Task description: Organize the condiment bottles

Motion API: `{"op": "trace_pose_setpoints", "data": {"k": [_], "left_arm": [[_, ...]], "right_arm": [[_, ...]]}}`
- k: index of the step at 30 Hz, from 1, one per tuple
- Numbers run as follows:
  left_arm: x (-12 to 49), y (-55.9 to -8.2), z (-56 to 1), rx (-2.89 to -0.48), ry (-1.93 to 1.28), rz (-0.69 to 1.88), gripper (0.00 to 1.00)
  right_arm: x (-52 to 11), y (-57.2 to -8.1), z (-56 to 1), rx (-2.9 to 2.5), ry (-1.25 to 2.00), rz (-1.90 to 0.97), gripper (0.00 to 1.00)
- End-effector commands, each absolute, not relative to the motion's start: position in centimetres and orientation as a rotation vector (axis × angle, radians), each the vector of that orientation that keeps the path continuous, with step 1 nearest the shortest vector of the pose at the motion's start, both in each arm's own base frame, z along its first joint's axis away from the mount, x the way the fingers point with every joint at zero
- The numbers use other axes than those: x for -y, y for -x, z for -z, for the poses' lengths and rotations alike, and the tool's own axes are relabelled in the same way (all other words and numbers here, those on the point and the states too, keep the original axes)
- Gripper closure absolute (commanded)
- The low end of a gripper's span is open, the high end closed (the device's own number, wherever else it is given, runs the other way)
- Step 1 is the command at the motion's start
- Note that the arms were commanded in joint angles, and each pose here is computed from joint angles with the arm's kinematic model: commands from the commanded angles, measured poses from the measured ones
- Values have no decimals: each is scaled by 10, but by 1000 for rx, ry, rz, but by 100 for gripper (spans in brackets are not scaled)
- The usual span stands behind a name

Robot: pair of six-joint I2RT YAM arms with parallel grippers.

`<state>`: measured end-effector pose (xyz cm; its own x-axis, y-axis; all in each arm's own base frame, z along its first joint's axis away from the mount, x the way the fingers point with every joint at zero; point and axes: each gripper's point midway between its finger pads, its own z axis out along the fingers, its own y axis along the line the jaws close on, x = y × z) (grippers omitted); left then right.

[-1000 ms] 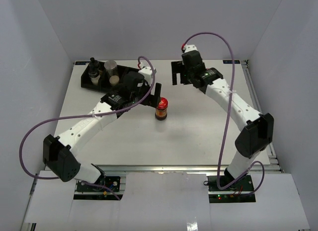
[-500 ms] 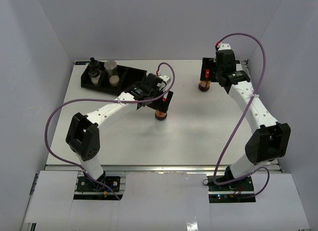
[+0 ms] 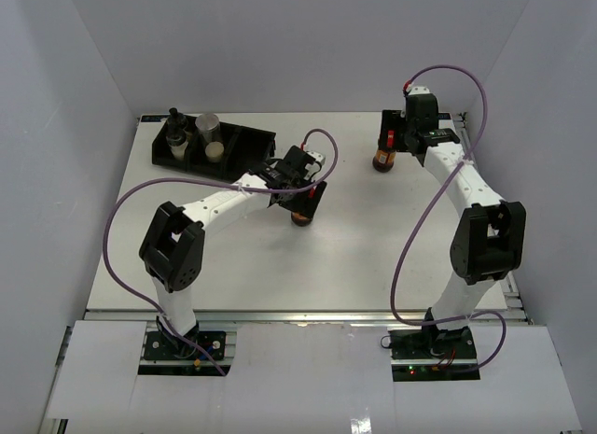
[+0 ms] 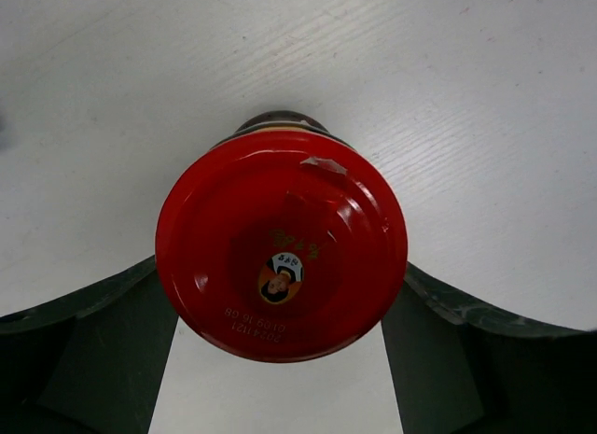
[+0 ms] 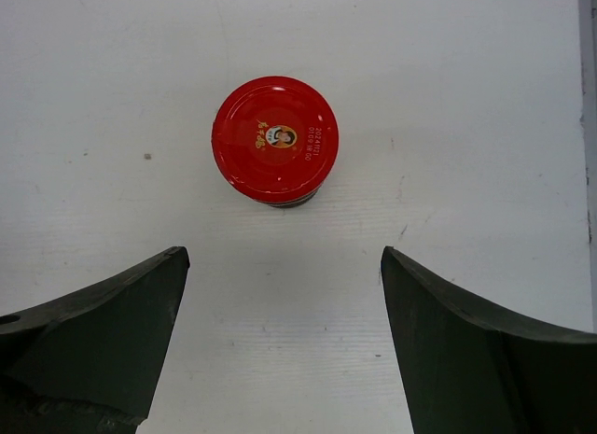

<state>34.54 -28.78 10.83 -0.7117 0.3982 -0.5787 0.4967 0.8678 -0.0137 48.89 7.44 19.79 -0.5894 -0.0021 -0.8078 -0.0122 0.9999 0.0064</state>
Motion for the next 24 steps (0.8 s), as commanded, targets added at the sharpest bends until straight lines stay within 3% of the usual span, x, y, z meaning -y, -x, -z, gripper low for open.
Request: {"op": "trace_pose_setpoints", "data": {"k": [1, 6, 10, 14, 16, 19, 23, 24], "left_arm": [[292, -356, -123, -2407, -627, 198, 28], [289, -363, -125, -2394, -582, 163, 77], [286, -371, -135, -2370, -543, 127, 95], [288, -374, -146, -2350, -531, 136, 97], [289, -374, -148, -2346, -530, 146, 88], [286, -369, -149, -2341, -513, 158, 45], [296, -368, -163, -2304, -506, 241, 11], [300, -369, -167, -2298, -511, 260, 8]], "right_arm": [[-86, -514, -220, -2100, 59, -56, 10], [-83, -531, -208, -2105, 57, -13, 10], [-81, -541, -198, -2114, 62, 8, 10], [-83, -546, -187, -2121, 79, 4, 10], [-82, -545, -184, -2129, 79, 13, 10], [-81, -538, -184, -2115, 88, 12, 10], [-80, -532, -201, -2062, 106, 3, 10], [-80, -532, -206, -2053, 106, 3, 10]]}}
